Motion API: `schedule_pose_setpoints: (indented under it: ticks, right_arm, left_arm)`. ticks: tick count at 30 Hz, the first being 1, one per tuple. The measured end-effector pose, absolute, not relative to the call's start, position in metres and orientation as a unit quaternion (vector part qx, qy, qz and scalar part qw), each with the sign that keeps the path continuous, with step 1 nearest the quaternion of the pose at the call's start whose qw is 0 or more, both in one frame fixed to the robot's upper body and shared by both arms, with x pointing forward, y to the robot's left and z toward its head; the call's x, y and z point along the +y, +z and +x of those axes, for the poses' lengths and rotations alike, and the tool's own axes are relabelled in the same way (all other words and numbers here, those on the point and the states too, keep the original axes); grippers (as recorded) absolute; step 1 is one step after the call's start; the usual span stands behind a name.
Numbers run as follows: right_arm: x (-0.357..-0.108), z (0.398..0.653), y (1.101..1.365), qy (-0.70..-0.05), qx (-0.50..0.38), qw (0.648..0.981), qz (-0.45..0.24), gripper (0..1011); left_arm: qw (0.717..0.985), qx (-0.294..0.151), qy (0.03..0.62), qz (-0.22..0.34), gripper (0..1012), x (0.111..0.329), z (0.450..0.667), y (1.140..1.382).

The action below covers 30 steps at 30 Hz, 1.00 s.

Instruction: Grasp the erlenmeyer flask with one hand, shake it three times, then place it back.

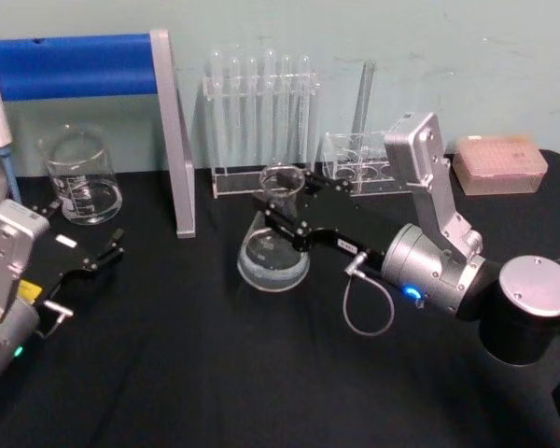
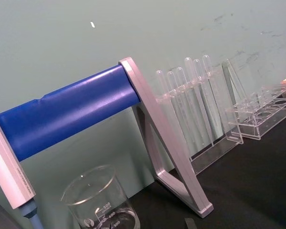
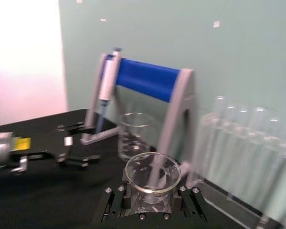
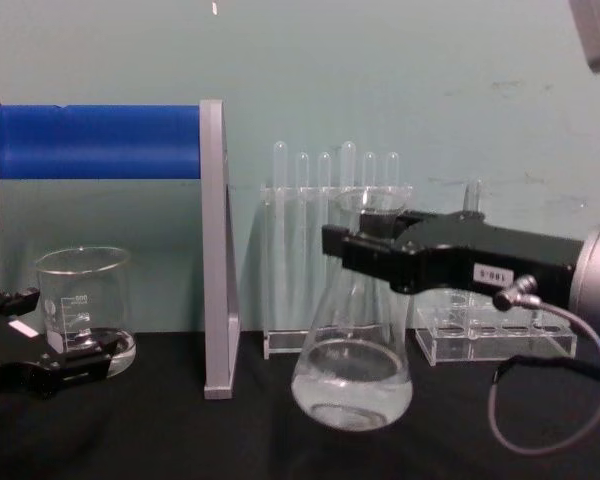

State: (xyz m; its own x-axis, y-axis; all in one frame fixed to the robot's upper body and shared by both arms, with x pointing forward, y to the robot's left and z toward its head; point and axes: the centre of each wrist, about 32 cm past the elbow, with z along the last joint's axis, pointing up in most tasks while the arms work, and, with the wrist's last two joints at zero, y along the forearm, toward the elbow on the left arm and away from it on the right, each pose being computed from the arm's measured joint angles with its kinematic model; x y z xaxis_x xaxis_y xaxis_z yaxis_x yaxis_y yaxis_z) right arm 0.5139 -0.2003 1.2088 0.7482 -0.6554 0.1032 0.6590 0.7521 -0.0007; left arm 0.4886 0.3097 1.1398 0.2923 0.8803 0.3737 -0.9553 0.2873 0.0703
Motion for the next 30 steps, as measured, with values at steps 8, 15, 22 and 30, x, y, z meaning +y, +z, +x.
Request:
schedule_pose_setpoints:
  ticks: [8,15,22,30]
  right_arm:
    - [-0.194,0.507,1.215,-0.411,-0.059,0.909,-0.027,456]
    - [-0.191,0.503,1.214,-0.438,-0.063,0.896,-0.035,456]
    - [-0.191,0.502,1.214,-0.448,-0.065,0.891,-0.032,456]
    - [-0.191,0.504,1.214,-0.448,-0.063,0.891,-0.031,456]
  left_arm:
    - [0.791,-0.132,0.580,0.142,1001,0.310,0.489,1.140]
    - [0.791,-0.132,0.580,0.141,1001,0.310,0.489,1.140]
    - [0.791,-0.132,0.580,0.142,1001,0.310,0.489,1.140]
    - [0.791,-0.132,0.580,0.141,1001,0.310,0.489,1.140]
